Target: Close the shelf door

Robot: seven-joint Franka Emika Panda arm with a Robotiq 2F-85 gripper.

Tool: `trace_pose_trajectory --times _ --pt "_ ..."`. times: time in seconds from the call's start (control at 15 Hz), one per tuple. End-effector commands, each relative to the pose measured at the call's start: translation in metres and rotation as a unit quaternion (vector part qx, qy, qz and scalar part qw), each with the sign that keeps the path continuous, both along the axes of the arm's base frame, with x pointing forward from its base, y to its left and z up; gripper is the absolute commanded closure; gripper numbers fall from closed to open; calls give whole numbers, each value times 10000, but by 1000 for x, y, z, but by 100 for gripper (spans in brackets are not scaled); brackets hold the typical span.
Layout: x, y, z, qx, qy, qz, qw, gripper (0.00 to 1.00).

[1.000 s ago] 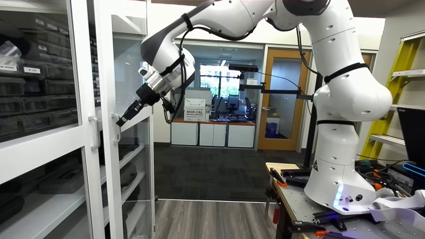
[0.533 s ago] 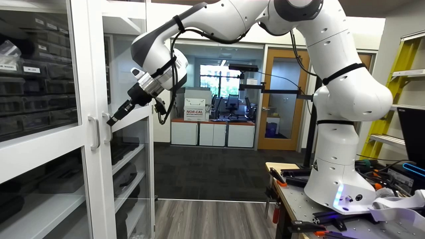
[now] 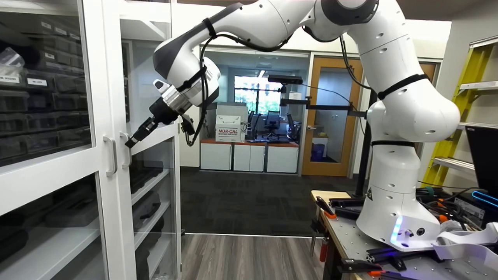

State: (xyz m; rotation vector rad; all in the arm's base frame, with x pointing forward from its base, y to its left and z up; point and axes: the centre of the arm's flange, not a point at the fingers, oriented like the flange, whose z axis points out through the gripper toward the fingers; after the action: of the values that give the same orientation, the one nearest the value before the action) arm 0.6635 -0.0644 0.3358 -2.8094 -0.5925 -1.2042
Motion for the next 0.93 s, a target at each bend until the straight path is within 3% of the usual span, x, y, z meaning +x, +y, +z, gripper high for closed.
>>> trace_pose_trajectory --times 0.0,0.07,0.4,0.6,0.73,0.87 --pt "12 29 0 -14 -52 171 9998 74" --pt "9 26 1 -114 63 138 9998 58" --pt "-21 22 5 -558 641 -111 9963 28" --pt "-43 15 5 -931 1018 -519 9891 7" --pt "-58 5 10 -1100 1264 -812 9825 1" --pt "-69 -9 15 -1235 1524 -1215 9730 0"
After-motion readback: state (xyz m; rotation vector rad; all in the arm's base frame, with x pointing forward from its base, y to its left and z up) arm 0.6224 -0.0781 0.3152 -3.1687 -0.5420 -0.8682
